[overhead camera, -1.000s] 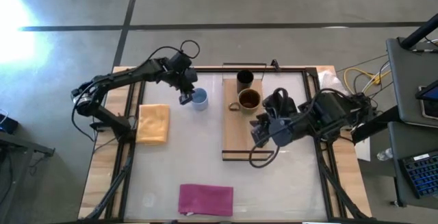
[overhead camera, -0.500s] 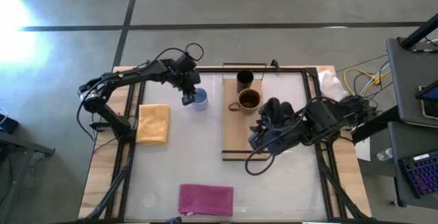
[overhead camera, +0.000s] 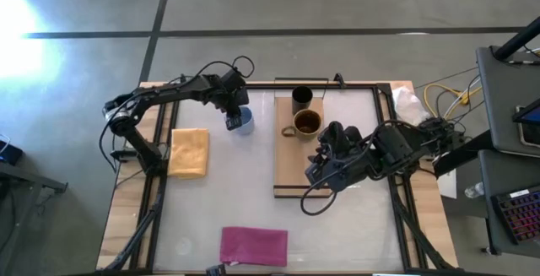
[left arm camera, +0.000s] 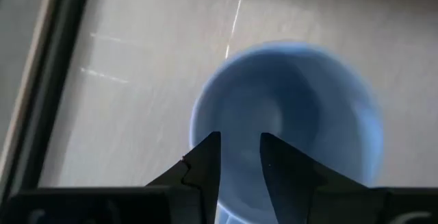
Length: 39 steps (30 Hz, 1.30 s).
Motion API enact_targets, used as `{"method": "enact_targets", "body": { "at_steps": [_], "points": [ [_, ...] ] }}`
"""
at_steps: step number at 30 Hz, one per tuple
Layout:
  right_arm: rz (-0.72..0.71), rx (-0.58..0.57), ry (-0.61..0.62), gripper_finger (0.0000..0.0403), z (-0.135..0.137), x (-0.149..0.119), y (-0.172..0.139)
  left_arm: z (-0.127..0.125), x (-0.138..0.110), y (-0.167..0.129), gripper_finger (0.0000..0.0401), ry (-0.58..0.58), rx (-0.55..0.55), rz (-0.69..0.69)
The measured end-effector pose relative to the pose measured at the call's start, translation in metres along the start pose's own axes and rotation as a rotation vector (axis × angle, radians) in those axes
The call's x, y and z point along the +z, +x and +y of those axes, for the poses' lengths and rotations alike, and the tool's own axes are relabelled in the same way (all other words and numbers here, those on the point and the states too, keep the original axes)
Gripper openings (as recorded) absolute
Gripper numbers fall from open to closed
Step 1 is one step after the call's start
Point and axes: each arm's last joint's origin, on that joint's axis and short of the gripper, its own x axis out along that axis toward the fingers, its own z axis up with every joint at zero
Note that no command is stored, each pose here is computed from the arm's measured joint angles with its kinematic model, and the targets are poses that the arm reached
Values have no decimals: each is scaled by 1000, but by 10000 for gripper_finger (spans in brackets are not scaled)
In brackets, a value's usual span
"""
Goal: Stack small to large cups/mugs on shelf
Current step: Put the blue mug on the shelf
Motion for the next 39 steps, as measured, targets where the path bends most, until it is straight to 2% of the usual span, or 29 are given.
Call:
{"method": "enact_targets", "body": {
  "at_steps": [13,16,23,25,33,39],
  "points": [
    [-15,4,-17,148,-4,3,-4,0,5,-35,89,-11,55,-148],
    [-27,2,-15,148,-5,3,-5,4,9,-31,89,-17,71,-176],
    [-29,3,0,148,-6,4,-6,4,5,-9,89,-25,33,-87],
    [-29,3,4,148,-6,4,-6,5,5,-5,89,-27,52,-68],
    [-29,4,5,148,-6,4,-6,6,5,-1,89,-5,84,-52],
    [-29,4,4,148,-6,4,-6,5,5,-10,89,-3,84,-72]
  ]
}}
